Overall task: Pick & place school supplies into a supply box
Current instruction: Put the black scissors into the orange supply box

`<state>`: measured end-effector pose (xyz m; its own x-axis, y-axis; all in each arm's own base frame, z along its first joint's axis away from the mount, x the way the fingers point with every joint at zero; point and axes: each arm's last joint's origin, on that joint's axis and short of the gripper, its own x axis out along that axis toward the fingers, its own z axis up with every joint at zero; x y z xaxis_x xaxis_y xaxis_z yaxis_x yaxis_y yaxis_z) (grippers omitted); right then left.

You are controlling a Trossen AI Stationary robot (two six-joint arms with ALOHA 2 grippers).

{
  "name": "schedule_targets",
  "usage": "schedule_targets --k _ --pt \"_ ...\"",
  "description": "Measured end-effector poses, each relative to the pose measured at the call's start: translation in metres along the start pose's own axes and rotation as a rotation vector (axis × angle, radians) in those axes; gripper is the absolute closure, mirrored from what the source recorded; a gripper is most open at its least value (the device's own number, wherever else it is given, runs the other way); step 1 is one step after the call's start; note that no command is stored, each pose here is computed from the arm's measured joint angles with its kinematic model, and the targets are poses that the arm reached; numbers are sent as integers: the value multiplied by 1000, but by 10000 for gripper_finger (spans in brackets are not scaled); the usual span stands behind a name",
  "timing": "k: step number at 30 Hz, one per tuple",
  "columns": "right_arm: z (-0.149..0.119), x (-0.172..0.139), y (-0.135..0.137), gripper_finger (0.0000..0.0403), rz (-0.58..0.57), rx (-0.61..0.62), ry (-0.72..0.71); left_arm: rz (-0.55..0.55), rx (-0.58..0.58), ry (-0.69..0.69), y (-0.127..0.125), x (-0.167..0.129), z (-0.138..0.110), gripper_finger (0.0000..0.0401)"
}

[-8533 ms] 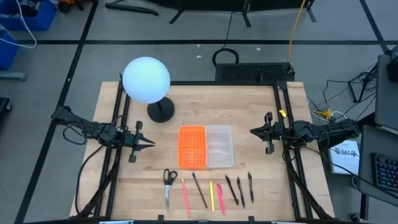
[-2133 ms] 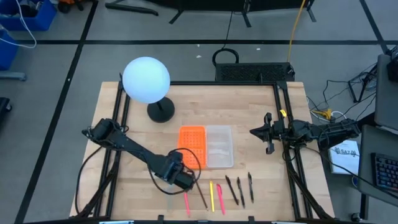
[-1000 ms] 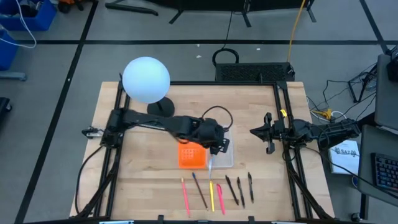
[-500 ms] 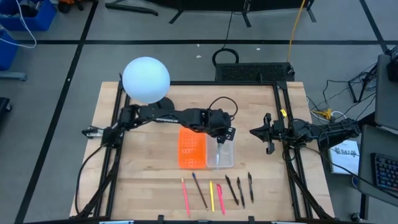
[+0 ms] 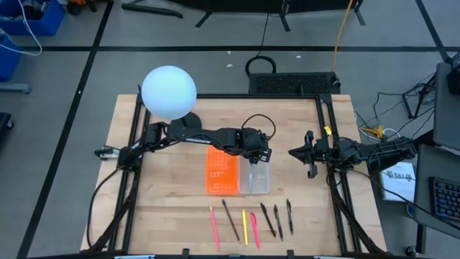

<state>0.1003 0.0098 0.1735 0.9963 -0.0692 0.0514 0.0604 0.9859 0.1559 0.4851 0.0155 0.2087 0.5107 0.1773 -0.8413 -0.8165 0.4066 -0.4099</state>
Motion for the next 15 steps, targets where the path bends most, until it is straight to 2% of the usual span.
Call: schedule_targets --k 15 --pt "0 0 0 403 0 0 0 8 8 21 6 9 6 340"
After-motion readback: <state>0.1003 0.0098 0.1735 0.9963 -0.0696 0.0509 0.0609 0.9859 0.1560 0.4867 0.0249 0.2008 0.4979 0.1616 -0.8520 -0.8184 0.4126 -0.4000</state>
